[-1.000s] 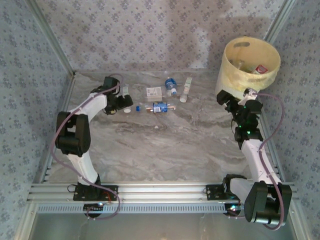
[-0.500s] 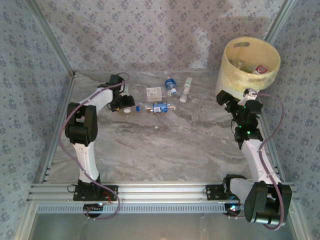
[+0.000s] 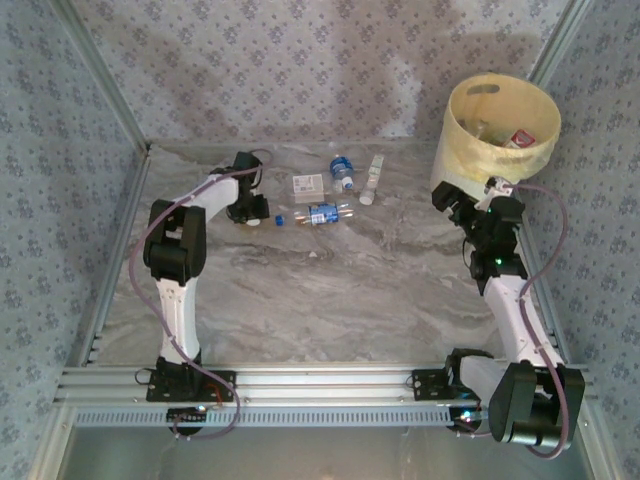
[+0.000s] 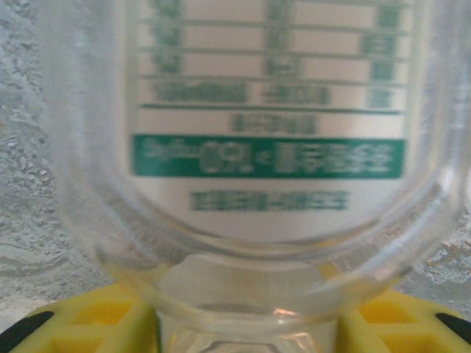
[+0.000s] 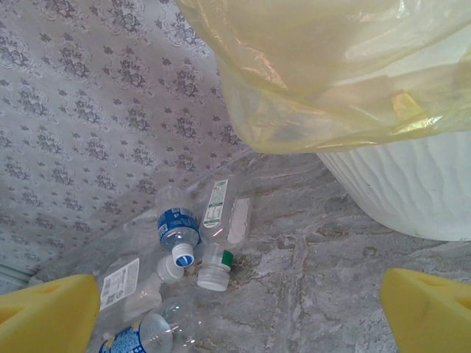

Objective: Put the plastic bottles in the bin

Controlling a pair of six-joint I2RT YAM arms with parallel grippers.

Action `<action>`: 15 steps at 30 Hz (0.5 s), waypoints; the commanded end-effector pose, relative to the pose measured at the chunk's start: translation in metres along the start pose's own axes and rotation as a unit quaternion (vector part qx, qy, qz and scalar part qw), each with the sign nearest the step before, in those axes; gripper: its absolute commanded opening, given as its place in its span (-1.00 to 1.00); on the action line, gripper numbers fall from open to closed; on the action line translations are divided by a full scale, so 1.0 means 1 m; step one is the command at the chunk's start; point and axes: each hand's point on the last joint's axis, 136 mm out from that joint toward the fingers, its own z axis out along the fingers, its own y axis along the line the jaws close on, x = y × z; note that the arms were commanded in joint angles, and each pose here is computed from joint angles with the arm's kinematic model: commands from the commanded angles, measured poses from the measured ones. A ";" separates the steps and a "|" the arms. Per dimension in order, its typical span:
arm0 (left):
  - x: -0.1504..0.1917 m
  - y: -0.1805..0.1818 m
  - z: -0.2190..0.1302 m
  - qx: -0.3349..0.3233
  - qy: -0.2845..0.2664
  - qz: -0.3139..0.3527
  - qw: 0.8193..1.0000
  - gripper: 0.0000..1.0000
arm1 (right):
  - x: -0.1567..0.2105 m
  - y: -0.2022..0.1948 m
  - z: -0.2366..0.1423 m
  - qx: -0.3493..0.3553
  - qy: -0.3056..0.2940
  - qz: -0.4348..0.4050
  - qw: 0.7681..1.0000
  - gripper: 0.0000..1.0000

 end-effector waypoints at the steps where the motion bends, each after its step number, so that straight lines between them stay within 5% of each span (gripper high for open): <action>1: 0.001 0.006 -0.005 -0.017 -0.004 0.001 1.000 -0.09 | -0.005 0.014 -0.001 -0.020 0.007 0.001 1.000 1.00; 9: -0.001 0.007 -0.035 -0.003 -0.050 -0.010 0.999 -0.24 | 0.016 0.047 0.001 -0.088 0.047 -0.017 0.995 1.00; 15: 0.012 -0.008 -0.060 0.049 -0.107 -0.023 0.993 -0.31 | 0.039 0.076 0.014 -0.114 0.071 0.061 0.989 1.00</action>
